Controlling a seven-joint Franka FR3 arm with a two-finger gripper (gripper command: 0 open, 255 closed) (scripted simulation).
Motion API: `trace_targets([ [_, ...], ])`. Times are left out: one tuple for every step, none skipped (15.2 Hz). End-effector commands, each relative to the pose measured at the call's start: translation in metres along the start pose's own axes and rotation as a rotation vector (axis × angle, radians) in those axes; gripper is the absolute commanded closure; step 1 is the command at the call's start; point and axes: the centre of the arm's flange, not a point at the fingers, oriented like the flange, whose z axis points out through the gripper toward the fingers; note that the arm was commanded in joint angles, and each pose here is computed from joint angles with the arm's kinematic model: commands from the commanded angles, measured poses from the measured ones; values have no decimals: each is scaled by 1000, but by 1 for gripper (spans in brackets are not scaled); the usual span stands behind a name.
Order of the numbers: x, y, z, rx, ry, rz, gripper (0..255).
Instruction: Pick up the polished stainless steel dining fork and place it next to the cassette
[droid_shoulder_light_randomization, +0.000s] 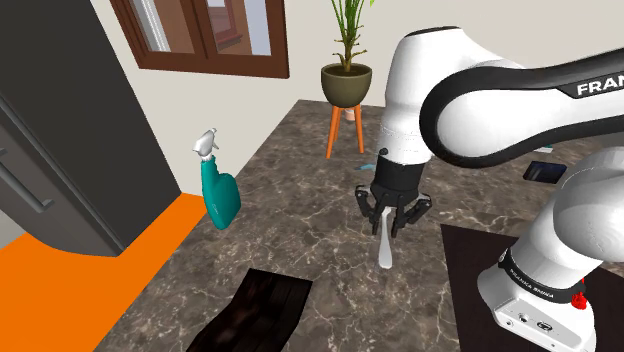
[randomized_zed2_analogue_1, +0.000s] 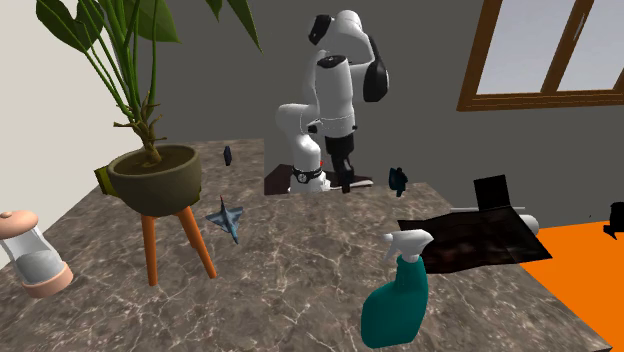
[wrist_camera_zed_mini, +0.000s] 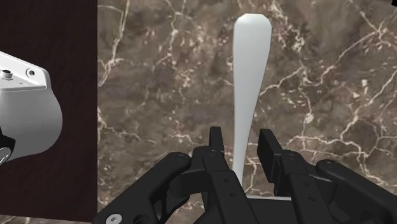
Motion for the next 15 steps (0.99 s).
trace_targets([
  [-1,0,-11,0,0,0,255],
  [-2,0,-16,0,0,0,255],
  [-3,0,-21,0,0,0,255],
  [-4,0,-27,0,0,0,255],
  [-5,0,-32,0,0,0,255],
  [-5,0,-37,0,0,0,255],
  [-6,0,-42,0,0,0,255],
  [-7,0,-47,0,0,0,255],
  [-8,0,-53,0,0,0,255],
  [-8,0,-54,0,0,0,255],
  [2,8,-56,0,0,0,255],
  [13,16,-58,0,0,0,255],
  [23,24,-59,0,0,0,255],
  [33,33,-61,0,0,0,255],
  [43,41,-63,0,0,0,255],
])
